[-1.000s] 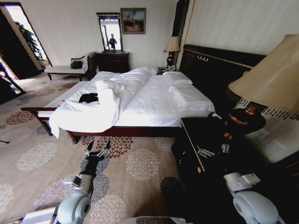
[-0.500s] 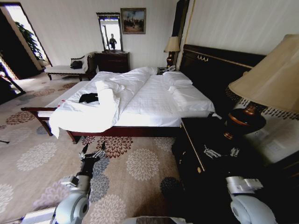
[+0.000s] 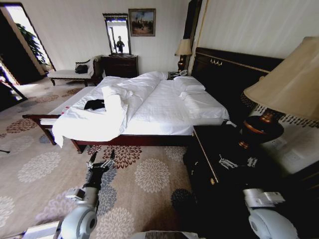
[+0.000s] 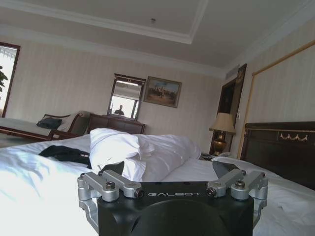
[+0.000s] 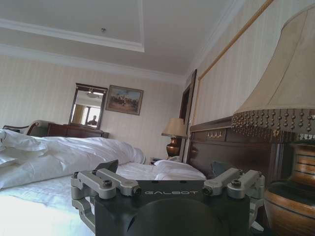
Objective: Fold the clothes on the bed.
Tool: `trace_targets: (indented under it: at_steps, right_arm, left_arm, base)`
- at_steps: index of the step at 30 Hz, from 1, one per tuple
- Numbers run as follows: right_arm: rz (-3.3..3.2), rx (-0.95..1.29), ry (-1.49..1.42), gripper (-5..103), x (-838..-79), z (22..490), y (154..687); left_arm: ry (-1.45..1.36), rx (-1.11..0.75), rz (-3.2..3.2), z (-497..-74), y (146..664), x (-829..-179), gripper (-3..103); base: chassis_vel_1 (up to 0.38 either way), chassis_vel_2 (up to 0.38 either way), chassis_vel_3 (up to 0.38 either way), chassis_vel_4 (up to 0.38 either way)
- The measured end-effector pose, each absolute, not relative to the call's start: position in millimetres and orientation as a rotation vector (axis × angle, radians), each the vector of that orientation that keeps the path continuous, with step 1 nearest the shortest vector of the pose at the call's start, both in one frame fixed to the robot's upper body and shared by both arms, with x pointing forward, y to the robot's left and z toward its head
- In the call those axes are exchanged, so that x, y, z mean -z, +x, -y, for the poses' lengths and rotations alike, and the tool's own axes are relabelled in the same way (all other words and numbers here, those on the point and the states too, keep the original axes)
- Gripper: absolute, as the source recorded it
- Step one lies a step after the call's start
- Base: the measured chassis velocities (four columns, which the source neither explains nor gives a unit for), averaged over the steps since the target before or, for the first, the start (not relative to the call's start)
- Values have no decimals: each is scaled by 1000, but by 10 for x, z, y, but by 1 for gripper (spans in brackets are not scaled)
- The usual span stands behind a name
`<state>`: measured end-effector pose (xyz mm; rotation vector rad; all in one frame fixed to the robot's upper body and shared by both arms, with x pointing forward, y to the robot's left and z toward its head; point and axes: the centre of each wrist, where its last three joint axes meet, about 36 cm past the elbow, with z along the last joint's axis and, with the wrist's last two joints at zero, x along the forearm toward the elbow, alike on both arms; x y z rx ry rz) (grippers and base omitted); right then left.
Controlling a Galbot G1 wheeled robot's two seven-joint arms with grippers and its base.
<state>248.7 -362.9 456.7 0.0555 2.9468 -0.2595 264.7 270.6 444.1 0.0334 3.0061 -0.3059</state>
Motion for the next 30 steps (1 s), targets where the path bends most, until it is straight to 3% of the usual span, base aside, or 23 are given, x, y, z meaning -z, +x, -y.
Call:
trace_targets:
  at_steps: [30]
  right_arm:
    - [-2955, 273, 22, 100, -4516, 3654, 2509]
  left_arm:
    - [36, 315, -2999, -2634, 2619, -4444, 100]
  base:
    - [0, 0, 0, 0]
